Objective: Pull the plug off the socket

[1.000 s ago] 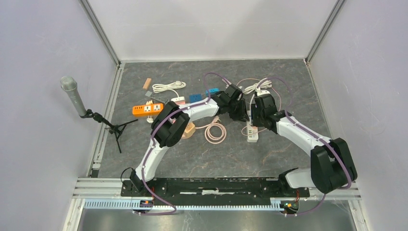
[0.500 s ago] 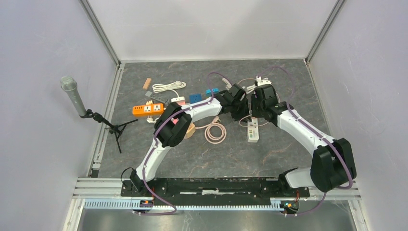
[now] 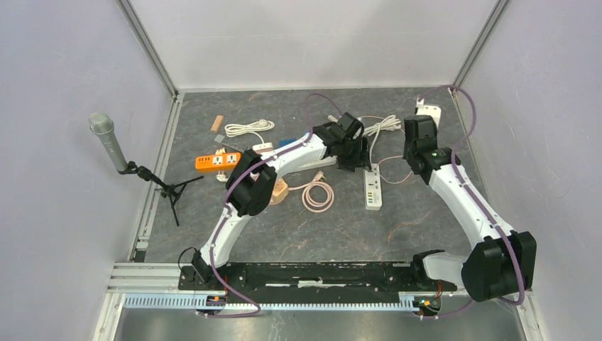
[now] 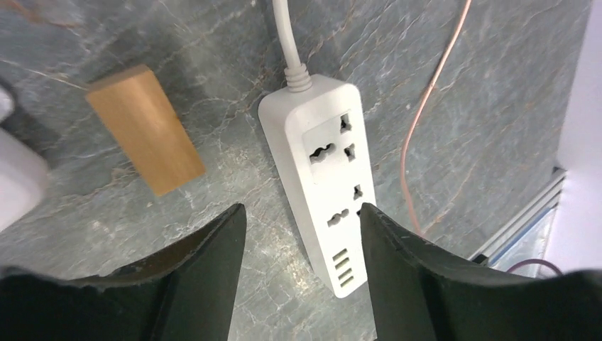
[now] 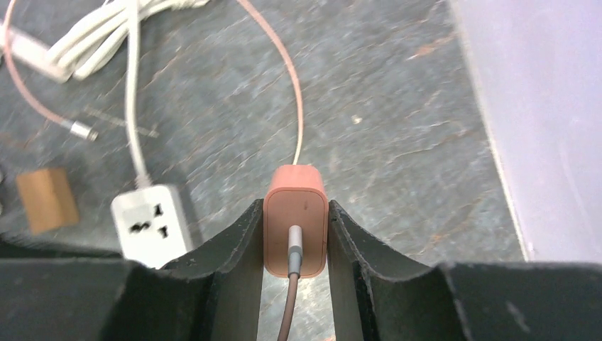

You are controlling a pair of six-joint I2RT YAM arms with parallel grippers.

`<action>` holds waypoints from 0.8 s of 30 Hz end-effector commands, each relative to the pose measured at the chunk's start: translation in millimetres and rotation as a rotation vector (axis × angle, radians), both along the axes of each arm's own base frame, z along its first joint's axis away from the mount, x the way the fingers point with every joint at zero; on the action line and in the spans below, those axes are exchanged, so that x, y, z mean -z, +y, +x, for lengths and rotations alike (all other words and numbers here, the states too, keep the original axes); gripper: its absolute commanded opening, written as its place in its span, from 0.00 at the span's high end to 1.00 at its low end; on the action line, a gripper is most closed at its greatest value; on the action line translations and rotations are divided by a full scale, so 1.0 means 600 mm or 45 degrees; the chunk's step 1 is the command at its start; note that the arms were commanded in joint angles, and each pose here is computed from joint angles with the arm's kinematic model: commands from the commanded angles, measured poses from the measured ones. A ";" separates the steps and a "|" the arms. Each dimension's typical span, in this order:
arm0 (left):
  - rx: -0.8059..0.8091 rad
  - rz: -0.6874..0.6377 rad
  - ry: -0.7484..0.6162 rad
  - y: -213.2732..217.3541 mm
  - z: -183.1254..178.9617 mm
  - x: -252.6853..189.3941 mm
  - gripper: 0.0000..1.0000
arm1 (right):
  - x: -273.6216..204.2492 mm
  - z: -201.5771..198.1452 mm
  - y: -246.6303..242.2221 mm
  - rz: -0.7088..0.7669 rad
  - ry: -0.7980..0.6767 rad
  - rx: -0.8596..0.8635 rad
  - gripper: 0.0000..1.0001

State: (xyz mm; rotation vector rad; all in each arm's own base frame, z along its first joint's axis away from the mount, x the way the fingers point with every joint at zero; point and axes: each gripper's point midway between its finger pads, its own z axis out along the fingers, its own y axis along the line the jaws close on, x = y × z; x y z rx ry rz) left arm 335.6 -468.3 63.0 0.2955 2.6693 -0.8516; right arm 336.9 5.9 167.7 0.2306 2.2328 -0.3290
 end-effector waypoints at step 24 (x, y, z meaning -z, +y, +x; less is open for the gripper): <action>-0.336 0.176 -0.743 0.331 -0.016 -0.359 0.00 | 0.137 0.143 -0.198 0.123 0.229 0.397 0.78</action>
